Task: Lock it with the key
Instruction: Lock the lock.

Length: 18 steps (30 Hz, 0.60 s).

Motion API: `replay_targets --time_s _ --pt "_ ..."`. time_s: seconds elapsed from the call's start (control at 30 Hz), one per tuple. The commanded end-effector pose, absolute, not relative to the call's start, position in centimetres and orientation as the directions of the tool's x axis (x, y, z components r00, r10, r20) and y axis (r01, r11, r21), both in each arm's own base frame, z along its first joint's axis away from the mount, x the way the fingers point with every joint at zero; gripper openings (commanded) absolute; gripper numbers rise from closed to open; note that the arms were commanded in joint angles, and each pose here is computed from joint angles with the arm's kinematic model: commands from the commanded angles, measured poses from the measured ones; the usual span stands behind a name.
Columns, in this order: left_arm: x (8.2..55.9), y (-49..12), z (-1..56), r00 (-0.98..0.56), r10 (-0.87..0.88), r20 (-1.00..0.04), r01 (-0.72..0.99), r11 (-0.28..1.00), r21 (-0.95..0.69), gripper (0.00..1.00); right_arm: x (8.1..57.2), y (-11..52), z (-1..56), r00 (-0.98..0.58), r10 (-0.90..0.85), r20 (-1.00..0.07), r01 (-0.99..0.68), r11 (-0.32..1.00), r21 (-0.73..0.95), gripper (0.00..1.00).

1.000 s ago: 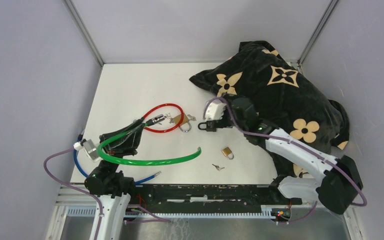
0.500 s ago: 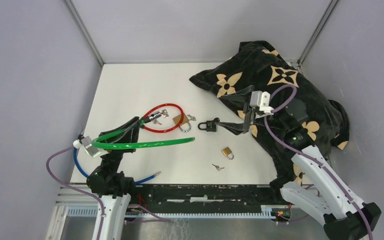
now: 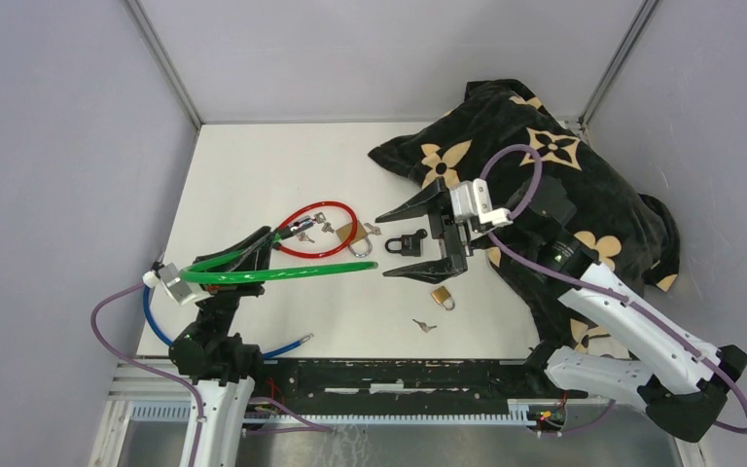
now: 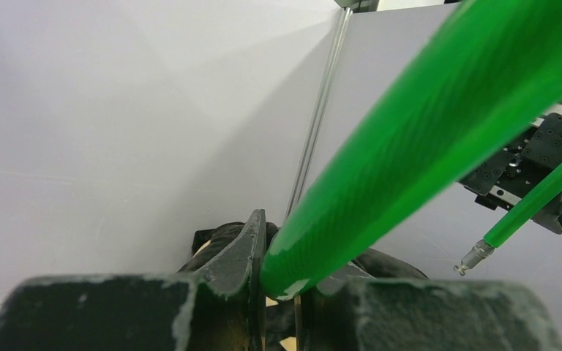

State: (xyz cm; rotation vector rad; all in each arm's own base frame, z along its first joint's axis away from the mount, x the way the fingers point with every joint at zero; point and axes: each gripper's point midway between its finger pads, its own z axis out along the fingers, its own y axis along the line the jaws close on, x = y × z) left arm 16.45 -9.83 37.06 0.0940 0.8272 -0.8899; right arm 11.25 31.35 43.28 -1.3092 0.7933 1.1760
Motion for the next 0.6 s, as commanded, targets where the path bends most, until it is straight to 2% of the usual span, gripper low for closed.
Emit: replay_targets --time_s 0.0,0.17,0.23,0.3,0.37,0.43,0.5,0.57 --pt "15.6 -9.3 38.6 0.374 -0.686 -0.625 0.73 0.633 -0.257 0.02 11.7 32.9 43.9 0.216 0.182 -0.959 -0.965 -0.11 -0.238 0.79" --pt "15.5 -9.3 38.6 0.375 -0.684 -0.626 0.732 0.633 -0.252 0.02 11.2 33.9 43.4 0.198 0.164 -0.967 -0.963 -0.151 -0.223 0.71" --pt "15.5 -9.4 38.6 0.375 -0.683 -0.626 0.732 0.633 -0.252 0.02 10.9 34.1 43.3 0.198 0.157 -0.968 -0.96 -0.167 -0.223 0.64" --pt "15.4 -9.3 38.7 0.376 -0.684 -0.626 0.733 0.633 -0.251 0.02 10.8 34.4 43.2 0.198 0.146 -0.969 -0.96 -0.173 -0.222 0.51" --pt "15.4 -9.4 38.7 0.376 -0.684 -0.625 0.733 0.632 -0.25 0.02 10.9 34.7 43.2 0.187 0.143 -0.972 -0.962 -0.172 -0.211 0.3" --pt "15.5 -9.4 38.6 0.372 -0.685 -0.626 0.733 0.631 -0.254 0.02 11.1 35.0 43.7 0.176 0.156 -0.972 -0.965 -0.169 -0.201 0.13" --pt "15.6 -9.4 38.6 0.367 -0.685 -0.629 0.735 0.629 -0.256 0.02 11.6 35.5 44.8 0.149 0.194 -0.97 -0.972 -0.153 -0.18 0.02" --pt "15.6 -9.4 38.5 0.363 -0.688 -0.628 0.735 0.626 -0.26 0.02 12.5 36.3 46.3 0.126 0.257 -0.958 -0.98 -0.117 -0.16 0.0"
